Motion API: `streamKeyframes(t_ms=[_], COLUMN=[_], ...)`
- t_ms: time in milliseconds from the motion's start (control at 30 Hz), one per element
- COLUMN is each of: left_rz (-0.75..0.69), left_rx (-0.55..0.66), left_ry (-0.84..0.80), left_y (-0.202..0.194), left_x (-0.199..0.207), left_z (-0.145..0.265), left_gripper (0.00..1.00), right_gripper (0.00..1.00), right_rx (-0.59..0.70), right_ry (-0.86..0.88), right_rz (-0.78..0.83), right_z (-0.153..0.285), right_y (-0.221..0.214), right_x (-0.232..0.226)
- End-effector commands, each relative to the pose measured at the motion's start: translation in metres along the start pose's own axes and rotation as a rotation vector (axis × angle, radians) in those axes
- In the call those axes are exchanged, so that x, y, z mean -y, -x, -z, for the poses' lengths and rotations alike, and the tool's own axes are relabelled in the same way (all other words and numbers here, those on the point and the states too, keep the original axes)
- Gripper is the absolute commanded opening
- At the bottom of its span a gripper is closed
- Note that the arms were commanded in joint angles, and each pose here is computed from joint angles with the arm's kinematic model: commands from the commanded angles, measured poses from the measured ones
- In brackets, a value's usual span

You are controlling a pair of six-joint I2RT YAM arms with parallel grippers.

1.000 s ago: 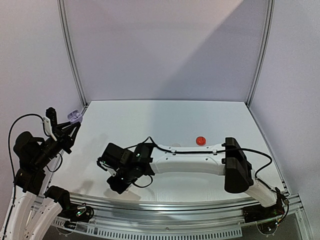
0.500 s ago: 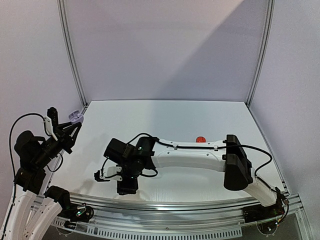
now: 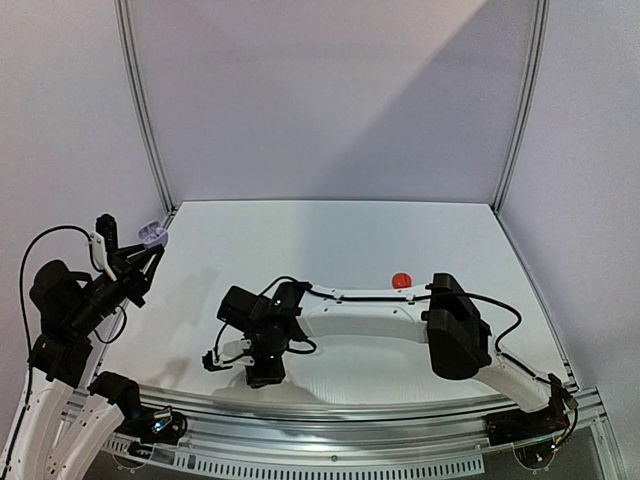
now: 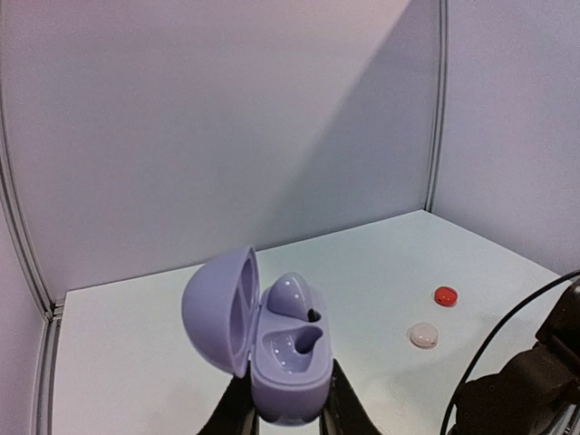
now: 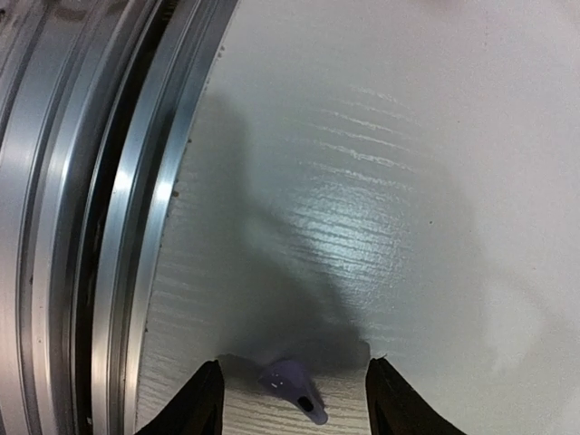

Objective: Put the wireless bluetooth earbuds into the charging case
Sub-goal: Pick up the left earbud from the corner of the board.

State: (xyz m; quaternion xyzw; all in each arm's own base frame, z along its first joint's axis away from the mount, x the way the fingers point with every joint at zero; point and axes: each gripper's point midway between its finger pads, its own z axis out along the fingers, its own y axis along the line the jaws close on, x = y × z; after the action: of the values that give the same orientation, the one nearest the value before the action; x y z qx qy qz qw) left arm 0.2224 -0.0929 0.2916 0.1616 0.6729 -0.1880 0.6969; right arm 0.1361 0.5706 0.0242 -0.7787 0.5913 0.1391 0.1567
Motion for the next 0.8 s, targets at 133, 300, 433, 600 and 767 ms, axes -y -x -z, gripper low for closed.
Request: streamKeyframes(t_ms=[133,300,433,600,767], left_rz=[-0.003,-0.002,-0.003,-0.005,-0.01], left_rx=[-0.02,-0.021,-0.019,-0.018,-0.01], left_ry=[0.018,0.017,0.019,0.022,0.026], left_y=[-0.009,-0.01,-0.009,-0.009,-0.006], left_x=[-0.005,-0.005,-0.005,-0.005,-0.006], left_z=[-0.002,-0.002,-0.002,-0.001,0.0], left_gripper=[0.0,0.0,0.0,0.0,0.0], right_gripper=[0.41,0.33,0.24,0.15,0.11], right_rx=[-0.005,-0.025,-0.029,0.02,0.125], right_ry=[0.033,0.033,0.031,0.019,-0.022], right_rz=[-0.044,-0.041,-0.043,-0.08,-0.161], right_z=[-0.018,-0.015,-0.013,-0.007,0.013], right_y=[-0.005,-0.01,-0.01,0.003,0.026], right_x=[-0.005,-0.005,-0.005,-0.002,0.007])
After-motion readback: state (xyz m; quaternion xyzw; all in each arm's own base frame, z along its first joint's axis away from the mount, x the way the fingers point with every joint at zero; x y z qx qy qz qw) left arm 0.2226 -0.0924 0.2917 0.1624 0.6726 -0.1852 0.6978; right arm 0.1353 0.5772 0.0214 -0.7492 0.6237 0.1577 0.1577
